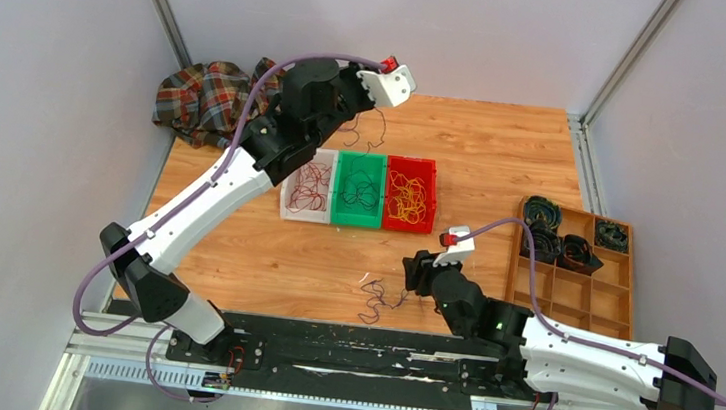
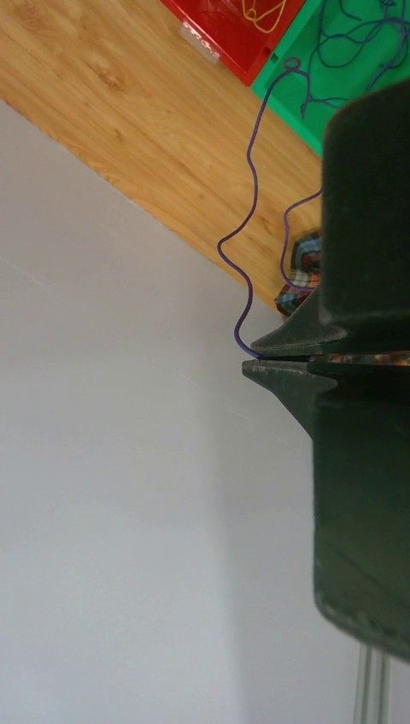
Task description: Untangle the cables
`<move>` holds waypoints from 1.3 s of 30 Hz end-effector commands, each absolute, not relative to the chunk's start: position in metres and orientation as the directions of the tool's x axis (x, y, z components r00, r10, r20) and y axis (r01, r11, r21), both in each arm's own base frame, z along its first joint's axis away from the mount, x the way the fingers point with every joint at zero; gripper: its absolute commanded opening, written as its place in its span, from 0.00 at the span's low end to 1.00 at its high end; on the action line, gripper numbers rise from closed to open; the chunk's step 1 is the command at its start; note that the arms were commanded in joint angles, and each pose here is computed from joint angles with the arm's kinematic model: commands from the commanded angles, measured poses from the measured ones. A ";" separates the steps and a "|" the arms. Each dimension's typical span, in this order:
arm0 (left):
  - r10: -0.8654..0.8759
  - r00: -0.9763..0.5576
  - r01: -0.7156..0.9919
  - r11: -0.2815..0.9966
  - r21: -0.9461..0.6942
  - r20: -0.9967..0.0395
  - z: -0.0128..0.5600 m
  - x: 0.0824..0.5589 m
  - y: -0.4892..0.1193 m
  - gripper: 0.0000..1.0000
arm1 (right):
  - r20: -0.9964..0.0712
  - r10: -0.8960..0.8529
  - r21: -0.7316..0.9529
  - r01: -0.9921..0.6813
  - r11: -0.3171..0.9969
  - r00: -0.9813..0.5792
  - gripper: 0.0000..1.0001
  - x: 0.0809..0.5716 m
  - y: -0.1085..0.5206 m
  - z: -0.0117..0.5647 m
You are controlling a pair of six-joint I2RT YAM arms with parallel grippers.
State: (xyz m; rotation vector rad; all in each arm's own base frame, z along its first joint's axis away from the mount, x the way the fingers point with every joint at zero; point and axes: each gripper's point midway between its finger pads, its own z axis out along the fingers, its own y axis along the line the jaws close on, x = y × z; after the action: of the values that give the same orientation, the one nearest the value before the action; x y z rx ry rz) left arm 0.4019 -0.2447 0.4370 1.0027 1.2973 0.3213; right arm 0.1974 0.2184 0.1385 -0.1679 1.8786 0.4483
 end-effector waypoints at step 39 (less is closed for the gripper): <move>0.649 -0.050 0.629 0.611 0.481 -0.759 0.256 0.391 -0.266 0.00 | -0.922 0.101 0.201 -0.238 0.950 -0.373 0.50 0.198 0.194 0.117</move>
State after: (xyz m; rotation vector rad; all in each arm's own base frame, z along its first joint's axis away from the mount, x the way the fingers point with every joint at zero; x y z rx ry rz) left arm 0.3819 -0.2717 0.2780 1.0711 1.7046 -0.0207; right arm 0.1952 0.2070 0.1199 -0.1543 1.9232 0.3948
